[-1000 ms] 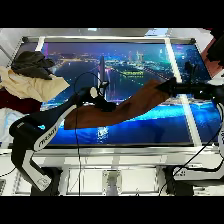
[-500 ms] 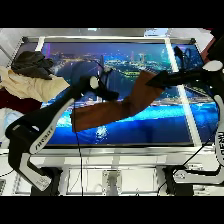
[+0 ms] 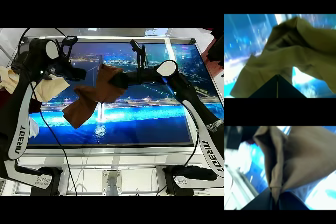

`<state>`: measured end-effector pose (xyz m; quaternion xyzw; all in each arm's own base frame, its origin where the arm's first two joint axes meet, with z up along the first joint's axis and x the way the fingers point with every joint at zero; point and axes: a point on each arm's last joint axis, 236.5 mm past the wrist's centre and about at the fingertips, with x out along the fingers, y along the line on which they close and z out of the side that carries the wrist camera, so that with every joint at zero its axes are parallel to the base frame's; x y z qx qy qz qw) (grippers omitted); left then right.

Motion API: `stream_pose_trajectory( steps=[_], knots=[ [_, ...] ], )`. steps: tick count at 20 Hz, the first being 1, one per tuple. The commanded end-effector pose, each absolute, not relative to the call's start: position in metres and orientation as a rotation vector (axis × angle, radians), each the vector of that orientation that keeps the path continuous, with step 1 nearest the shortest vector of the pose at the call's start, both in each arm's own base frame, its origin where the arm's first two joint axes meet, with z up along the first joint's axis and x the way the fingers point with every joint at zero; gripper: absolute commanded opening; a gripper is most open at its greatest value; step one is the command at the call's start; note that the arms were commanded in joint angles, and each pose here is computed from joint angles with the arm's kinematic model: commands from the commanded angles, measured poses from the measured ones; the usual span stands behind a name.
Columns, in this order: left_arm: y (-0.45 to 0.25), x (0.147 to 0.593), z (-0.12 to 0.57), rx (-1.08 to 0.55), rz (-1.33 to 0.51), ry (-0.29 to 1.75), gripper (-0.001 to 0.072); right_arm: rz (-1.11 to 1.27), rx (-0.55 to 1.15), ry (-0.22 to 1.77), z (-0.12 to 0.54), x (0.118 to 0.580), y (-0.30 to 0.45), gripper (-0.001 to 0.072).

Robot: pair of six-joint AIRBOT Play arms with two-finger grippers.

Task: Fold the shirts.

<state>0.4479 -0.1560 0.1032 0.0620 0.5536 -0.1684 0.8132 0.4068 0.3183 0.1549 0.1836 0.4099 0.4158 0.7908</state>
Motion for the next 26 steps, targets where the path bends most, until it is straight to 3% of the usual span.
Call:
stream_pose_trajectory(
  steps=[1, 11, 17, 20, 26],
  knots=[
    [-0.154, 0.435, 0.095, 0.140, -0.415, 1.229, 0.0011, 0.827, 0.438, 0.857, 0.159, 0.422, 0.311, 0.0028],
    [-0.172, 0.452, 0.078, 0.082, -0.447, 1.195, 0.0023, 0.571, 0.510, 0.856, 0.183, 0.473, 0.155, 0.0028],
    [-0.208, 0.446, 0.059, -0.027, -0.551, 1.252, 0.0023, 0.321, 0.431, 1.153, 0.129, 0.429, 0.038, 0.0028],
    [-0.235, 0.436, 0.024, -0.020, -0.582, 1.339, 0.0065, 0.223, 0.373, 1.278, 0.110, 0.403, 0.001, 0.0029],
    [-0.278, 0.399, -0.047, 0.031, -0.601, 1.533, 0.0061, 0.188, 0.303, 1.291, 0.103, 0.400, -0.016, 0.0028]
  ],
)
